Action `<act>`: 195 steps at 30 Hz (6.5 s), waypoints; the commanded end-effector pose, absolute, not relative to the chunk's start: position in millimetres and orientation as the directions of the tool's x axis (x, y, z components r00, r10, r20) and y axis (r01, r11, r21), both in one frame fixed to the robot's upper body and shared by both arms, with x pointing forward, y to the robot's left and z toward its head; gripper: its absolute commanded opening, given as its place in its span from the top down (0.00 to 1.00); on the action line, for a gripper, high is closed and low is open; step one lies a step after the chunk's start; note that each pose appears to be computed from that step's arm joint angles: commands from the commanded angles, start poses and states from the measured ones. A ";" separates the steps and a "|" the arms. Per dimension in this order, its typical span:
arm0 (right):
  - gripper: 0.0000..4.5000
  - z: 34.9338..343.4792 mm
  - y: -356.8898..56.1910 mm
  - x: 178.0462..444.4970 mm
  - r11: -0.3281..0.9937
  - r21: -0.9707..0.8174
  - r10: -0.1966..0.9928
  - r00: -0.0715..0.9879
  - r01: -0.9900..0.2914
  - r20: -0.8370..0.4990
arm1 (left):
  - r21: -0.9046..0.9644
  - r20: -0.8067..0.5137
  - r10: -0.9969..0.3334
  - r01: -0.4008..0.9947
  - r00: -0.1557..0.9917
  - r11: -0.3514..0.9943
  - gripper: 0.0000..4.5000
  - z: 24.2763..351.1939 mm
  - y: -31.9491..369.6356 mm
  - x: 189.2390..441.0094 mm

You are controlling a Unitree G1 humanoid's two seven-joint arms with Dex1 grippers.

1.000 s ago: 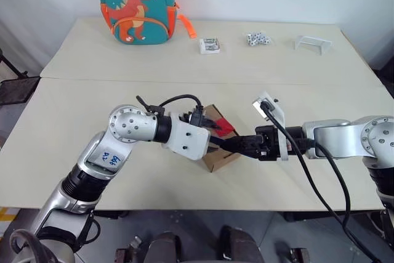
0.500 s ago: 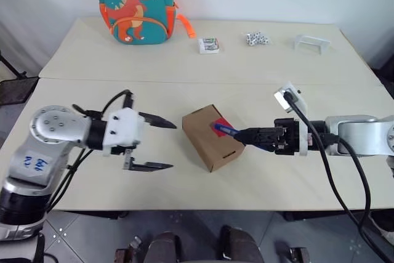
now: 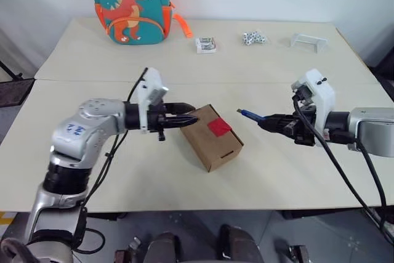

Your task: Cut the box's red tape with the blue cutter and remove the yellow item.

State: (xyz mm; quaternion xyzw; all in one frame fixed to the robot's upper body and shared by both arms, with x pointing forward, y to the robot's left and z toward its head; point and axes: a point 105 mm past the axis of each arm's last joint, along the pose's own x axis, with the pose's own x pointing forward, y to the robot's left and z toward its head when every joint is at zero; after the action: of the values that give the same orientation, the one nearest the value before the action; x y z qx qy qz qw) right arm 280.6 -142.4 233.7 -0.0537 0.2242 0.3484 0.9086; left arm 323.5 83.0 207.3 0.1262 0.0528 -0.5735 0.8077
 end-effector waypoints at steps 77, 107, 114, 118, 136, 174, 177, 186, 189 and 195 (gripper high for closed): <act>0.97 194.8 -96.3 281.6 0.823 0.083 0.495 0.639 -0.561 -0.589 | 0.229 -0.316 -0.869 0.919 0.381 0.320 1.00 155.8 54.9 332.4; 0.97 180.5 -111.9 262.0 0.770 0.085 0.510 0.529 -0.633 -0.678 | 0.213 -0.316 -0.874 0.926 0.368 0.312 1.00 145.8 48.8 327.1; 0.97 180.1 -116.4 256.2 0.751 0.093 0.517 0.496 -0.653 -0.697 | 0.206 -0.317 -0.874 0.926 0.368 0.316 1.00 143.2 47.8 327.0; 0.97 178.8 -119.1 254.2 0.748 0.107 0.521 0.480 -0.655 -0.706 | 0.203 -0.316 -0.874 0.926 0.369 0.317 1.00 142.7 46.8 326.9; 0.97 186.6 -128.3 246.5 0.720 0.115 0.530 0.435 -0.685 -0.728 | 0.190 -0.321 -0.875 0.930 0.362 0.315 1.00 139.8 45.6 325.2; 0.81 137.9 -347.4 315.6 0.944 -0.301 0.015 0.928 -0.137 -0.373 | 0.279 -0.310 -0.887 0.925 0.343 0.260 1.00 161.1 54.6 333.3; 0.60 137.5 -352.3 315.7 0.948 -0.293 0.011 0.929 -0.128 -0.369 | 0.280 -0.309 -0.886 0.924 0.345 0.262 1.00 162.5 55.7 333.5; 0.01 180.5 -350.9 299.2 0.941 -0.236 0.206 0.965 -0.241 -0.164 | 0.280 -0.305 -0.890 0.925 0.338 0.255 1.00 161.9 54.9 332.0; 0.01 206.0 -346.1 293.4 0.934 -0.200 0.292 0.955 -0.296 -0.048 | 0.292 -0.296 -0.892 0.921 0.342 0.256 1.00 163.0 56.4 332.7; 0.01 230.4 -292.5 288.6 0.809 0.043 0.587 0.801 -0.586 -0.119 | 0.315 -0.278 -0.899 0.916 0.338 0.247 1.00 166.9 58.3 334.7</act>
State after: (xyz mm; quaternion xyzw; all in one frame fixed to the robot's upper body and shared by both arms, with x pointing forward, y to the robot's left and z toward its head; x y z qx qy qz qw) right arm 292.7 -308.2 222.3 -0.0144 0.0511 0.2699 0.9614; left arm 334.4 56.3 164.4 0.2073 0.0266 -0.5758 0.7904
